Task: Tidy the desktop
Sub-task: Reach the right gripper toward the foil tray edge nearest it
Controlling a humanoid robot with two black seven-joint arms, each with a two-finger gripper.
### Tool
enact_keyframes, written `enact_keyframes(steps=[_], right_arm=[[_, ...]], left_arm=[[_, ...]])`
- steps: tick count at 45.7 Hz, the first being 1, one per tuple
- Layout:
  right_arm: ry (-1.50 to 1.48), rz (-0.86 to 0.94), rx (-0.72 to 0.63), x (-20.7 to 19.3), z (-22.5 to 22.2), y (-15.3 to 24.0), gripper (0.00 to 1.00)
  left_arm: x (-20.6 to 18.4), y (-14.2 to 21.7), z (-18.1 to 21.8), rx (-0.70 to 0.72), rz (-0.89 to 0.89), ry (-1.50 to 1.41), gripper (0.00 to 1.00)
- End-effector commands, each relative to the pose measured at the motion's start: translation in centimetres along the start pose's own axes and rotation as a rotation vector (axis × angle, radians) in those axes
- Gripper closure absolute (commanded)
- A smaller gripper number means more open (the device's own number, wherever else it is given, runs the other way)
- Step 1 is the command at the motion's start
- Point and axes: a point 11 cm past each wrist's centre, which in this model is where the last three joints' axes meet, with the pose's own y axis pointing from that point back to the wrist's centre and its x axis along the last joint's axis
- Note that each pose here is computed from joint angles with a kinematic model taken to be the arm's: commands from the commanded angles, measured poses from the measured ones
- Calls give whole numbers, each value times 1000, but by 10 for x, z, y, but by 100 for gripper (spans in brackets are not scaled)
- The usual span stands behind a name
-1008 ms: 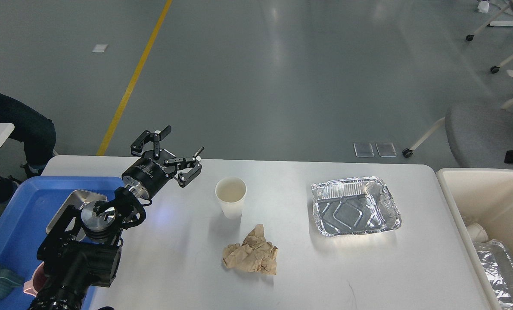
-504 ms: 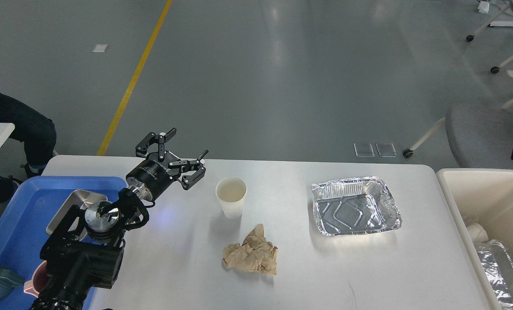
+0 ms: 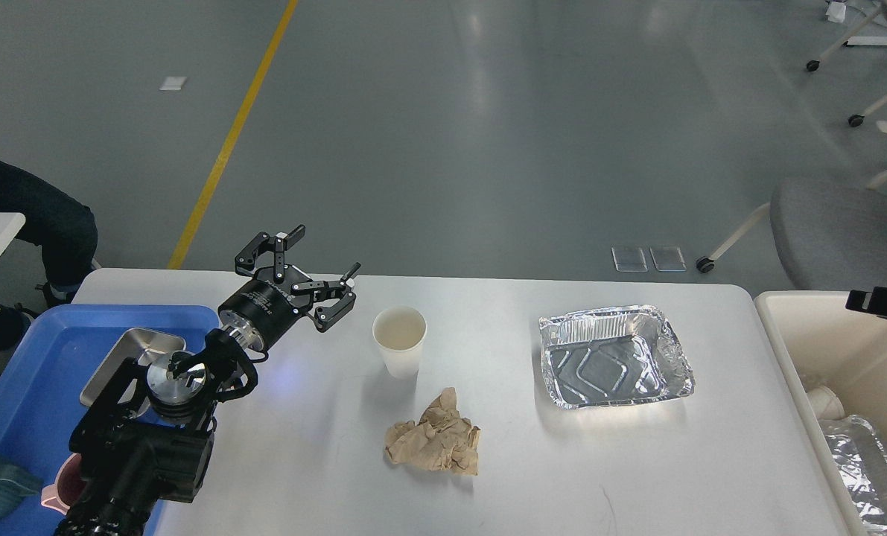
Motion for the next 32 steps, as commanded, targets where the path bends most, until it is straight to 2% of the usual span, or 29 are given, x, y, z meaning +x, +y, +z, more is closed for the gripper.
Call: enact_keyframes(steps=[1, 8, 19, 32], right_arm=[[-8, 2, 25, -8, -5, -26, 0], [47, -66, 92, -13, -35, -68, 0], [73, -146, 83, -21, -47, -108, 0], [170, -211, -32, -51, -31, -150, 0]], left_arm=[[4, 3, -2, 1, 7, 3, 0], [8, 6, -3, 1, 17, 9, 0], [10, 7, -4, 0, 21, 8, 0], [9, 5, -8, 6, 14, 15, 0]])
